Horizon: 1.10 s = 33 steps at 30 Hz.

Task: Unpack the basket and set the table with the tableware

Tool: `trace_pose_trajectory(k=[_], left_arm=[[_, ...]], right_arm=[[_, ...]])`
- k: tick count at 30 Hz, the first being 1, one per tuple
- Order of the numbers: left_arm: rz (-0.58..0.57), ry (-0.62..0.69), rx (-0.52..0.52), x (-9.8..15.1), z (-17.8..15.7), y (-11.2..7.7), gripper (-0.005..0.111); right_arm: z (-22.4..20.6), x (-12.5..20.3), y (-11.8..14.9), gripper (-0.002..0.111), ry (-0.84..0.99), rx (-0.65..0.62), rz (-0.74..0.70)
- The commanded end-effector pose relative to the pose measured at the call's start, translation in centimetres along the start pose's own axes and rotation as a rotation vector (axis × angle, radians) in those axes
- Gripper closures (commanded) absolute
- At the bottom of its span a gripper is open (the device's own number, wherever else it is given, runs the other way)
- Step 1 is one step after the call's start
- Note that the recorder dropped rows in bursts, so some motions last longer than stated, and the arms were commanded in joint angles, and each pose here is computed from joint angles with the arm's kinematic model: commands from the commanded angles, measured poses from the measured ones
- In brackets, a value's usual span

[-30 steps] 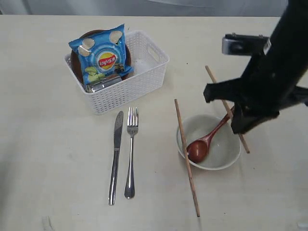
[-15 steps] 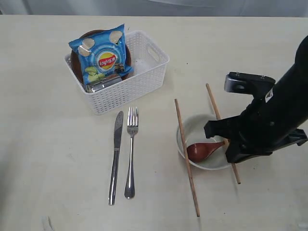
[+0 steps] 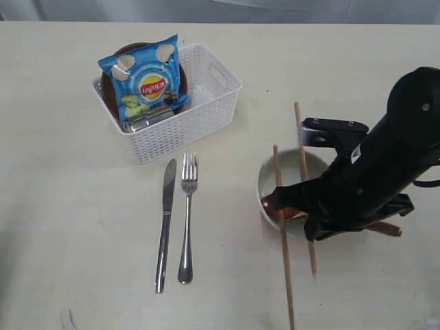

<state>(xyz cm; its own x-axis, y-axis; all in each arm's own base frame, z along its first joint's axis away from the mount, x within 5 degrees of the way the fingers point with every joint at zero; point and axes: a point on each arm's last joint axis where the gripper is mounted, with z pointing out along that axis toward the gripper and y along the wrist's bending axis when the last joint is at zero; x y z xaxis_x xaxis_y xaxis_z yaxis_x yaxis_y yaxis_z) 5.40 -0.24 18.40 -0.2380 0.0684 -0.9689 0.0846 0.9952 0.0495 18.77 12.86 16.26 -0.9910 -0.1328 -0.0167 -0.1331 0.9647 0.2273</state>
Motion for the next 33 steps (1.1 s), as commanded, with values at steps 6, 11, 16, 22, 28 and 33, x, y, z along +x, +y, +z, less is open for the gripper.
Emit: trace_pose_trajectory(k=[6,11,16,22,28,33], left_arm=[[0.001,-0.009,-0.003,0.0,0.0,0.0,0.107],[0.001,-0.009,-0.003,0.0,0.0,0.0,0.107],[0.001,-0.009,-0.003,0.0,0.0,0.0,0.107],[0.001,-0.009,-0.003,0.0,0.0,0.0,0.107],[0.001,-0.009,-0.003,0.0,0.0,0.0,0.107],[0.001,-0.009,-0.003,0.0,0.0,0.0,0.107]], right_arm=[[-3.1,-1.7,1.3,0.108,-0.031,0.001,-0.051],[-4.6,-3.1,1.7,0.108,-0.028,0.059,-0.054],[-4.9,-3.3,1.3,0.108,0.087,0.159,-0.083],[-4.7,-3.4,1.4,0.088,0.102,0.151,-0.099],[-4.7,-3.4,1.4,0.071,0.101,0.151,-0.100],[-5.1,-3.3,1.4,0.070,0.090,0.146,-0.112]])
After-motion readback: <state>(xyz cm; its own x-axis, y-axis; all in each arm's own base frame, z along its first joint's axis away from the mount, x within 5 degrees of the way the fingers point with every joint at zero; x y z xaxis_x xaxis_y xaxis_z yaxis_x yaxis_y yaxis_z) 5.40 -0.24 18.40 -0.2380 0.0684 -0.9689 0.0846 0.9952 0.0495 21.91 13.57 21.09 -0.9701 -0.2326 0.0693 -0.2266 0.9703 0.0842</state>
